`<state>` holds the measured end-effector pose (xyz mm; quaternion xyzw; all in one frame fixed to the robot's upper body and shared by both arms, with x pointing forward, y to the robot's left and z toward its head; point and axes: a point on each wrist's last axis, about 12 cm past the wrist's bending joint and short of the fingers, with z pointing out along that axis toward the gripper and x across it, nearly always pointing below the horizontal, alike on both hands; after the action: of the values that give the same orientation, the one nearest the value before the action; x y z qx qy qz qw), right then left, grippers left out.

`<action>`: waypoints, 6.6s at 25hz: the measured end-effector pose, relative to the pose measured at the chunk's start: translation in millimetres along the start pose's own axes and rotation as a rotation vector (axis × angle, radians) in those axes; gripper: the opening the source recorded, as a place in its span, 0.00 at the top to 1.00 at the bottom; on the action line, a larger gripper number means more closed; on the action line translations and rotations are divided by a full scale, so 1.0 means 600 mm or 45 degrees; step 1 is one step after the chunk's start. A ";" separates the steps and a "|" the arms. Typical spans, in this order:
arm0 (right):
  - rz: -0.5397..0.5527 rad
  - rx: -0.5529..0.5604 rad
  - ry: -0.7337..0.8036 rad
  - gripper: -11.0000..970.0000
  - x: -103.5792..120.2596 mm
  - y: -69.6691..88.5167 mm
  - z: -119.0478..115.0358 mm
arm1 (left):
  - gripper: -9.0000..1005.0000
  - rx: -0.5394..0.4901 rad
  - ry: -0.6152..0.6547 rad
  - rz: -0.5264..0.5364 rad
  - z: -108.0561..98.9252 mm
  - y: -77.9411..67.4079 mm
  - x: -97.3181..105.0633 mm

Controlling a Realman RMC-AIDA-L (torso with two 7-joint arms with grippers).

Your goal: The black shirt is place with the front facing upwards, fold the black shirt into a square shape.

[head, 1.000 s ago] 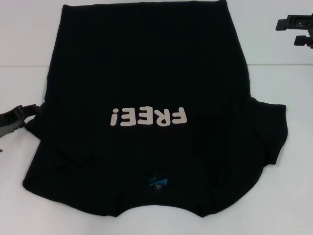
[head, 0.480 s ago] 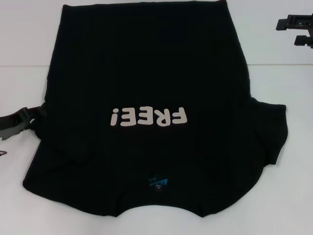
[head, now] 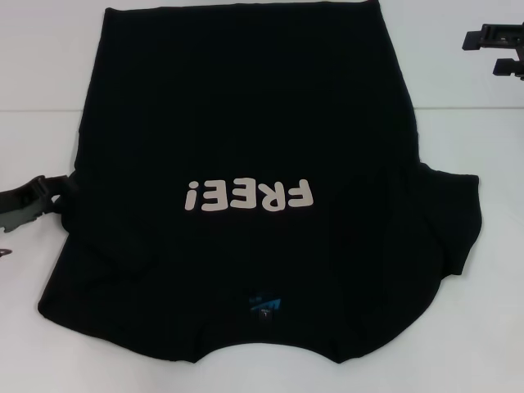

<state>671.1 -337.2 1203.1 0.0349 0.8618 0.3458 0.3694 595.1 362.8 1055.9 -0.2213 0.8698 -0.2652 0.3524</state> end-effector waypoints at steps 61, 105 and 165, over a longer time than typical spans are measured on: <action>0.010 0.028 0.024 0.06 0.012 -0.018 -0.008 | 0.60 0.554 0.078 0.158 -0.039 -0.074 -0.012; 0.217 0.165 0.557 0.09 0.165 -0.083 -0.030 | 0.18 0.720 0.049 0.664 -0.050 -0.092 0.038; 0.177 0.303 0.596 0.66 0.198 -0.066 0.046 | 0.19 0.682 0.022 0.622 -0.044 -0.087 0.045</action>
<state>611.2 -313.9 1092.3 0.0562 0.9539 0.2651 0.1286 568.6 315.8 1090.9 0.0956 0.7997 -0.3934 0.4434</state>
